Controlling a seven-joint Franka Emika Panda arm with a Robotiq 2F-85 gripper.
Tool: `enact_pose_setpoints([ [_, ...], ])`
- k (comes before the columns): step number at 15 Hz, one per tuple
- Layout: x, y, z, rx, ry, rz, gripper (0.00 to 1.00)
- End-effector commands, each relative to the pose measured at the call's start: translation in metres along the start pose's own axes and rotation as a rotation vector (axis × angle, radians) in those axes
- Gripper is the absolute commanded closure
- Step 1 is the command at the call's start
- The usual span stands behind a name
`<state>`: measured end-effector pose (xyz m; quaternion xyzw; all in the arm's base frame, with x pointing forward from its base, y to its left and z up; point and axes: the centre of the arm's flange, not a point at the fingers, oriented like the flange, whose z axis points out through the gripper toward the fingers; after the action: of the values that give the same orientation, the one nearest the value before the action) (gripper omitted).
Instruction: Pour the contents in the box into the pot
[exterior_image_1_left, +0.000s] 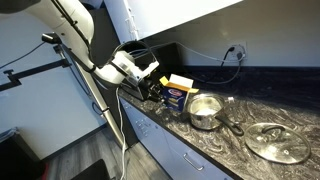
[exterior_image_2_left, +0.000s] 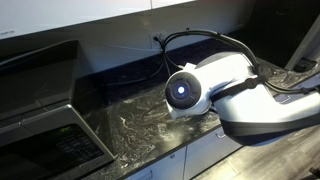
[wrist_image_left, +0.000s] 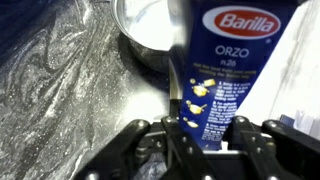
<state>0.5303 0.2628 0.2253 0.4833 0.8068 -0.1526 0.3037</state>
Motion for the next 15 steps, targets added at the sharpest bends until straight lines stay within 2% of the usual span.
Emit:
enact_pose_setpoints([
  [1, -0.022, -0.011, -0.002, -0.030, 0.121, -0.005, 0.87],
  [7, -0.033, -0.018, -0.009, -0.102, 0.291, 0.027, 0.87],
  [8, -0.015, 0.001, 0.007, -0.072, 0.264, 0.027, 0.62],
  [11, -0.018, -0.004, 0.004, -0.083, 0.283, 0.031, 0.62],
  [12, -0.018, -0.005, 0.004, -0.083, 0.284, 0.031, 0.87],
  [15, -0.026, -0.007, -0.002, -0.085, 0.323, 0.053, 0.87],
])
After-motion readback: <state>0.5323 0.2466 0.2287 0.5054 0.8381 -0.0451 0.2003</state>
